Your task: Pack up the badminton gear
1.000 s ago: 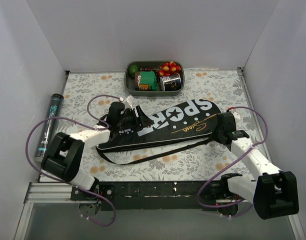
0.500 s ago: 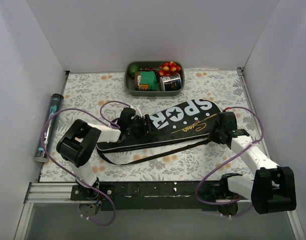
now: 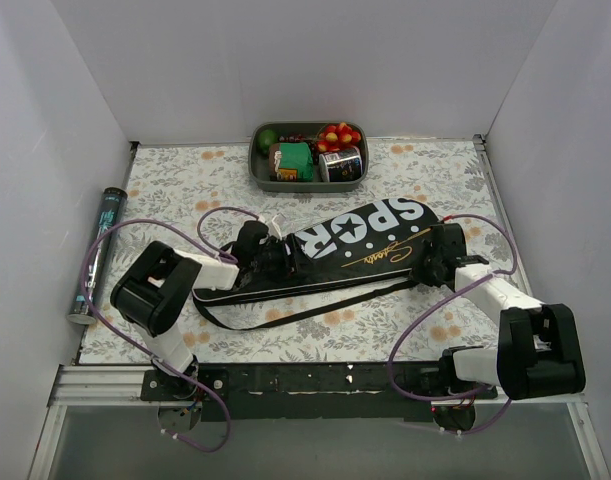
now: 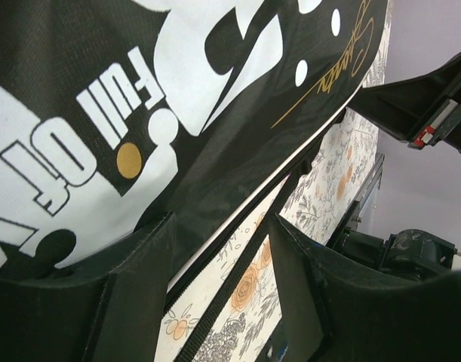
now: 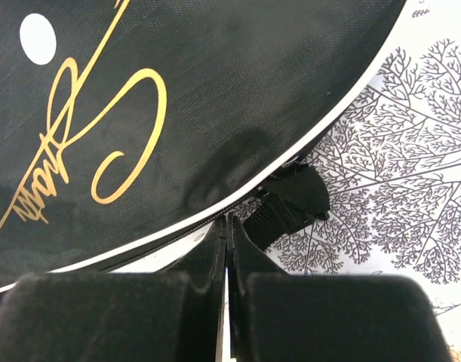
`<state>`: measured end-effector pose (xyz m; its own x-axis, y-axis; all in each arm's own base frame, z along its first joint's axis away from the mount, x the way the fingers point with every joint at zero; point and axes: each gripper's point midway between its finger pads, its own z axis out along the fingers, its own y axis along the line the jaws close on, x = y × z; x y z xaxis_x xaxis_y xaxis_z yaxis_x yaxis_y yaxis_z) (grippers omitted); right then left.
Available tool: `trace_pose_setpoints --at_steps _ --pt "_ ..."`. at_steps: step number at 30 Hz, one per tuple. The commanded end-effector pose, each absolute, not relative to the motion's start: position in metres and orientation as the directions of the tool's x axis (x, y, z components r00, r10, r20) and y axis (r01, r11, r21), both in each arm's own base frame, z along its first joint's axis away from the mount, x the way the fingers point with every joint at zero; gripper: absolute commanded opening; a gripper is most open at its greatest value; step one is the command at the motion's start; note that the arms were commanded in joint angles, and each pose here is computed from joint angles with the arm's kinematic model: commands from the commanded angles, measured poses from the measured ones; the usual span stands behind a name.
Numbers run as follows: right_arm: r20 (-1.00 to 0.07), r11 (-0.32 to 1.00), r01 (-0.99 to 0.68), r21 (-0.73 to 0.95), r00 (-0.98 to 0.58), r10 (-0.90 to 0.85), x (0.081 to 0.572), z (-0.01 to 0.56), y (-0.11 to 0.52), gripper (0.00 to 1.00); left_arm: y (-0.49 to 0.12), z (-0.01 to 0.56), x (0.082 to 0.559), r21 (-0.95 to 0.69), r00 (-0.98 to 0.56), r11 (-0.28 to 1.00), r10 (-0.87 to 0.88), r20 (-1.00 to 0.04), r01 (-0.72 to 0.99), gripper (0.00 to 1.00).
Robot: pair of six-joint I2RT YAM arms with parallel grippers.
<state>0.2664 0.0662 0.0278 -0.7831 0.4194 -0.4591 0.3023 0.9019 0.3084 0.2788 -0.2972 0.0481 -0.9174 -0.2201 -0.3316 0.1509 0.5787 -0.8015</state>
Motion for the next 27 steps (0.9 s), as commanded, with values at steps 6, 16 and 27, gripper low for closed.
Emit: trace_pose_setpoints --at_steps 6,16,27 --pt "-0.488 0.847 0.505 0.165 -0.705 0.515 0.262 0.007 0.028 0.01 -0.285 0.04 0.267 -0.782 -0.91 0.605 -0.223 -0.349 0.151 0.52" --pt "-0.516 0.698 0.714 -0.058 -0.62 0.592 0.236 0.012 -0.033 0.01 -0.279 0.04 0.263 -0.774 -0.902 0.614 -0.232 -0.365 0.155 0.52" --pt "-0.543 0.759 0.649 0.044 -0.622 0.564 0.261 0.023 -0.026 0.01 -0.272 0.041 0.257 -0.771 -0.901 0.617 -0.227 -0.369 0.16 0.51"
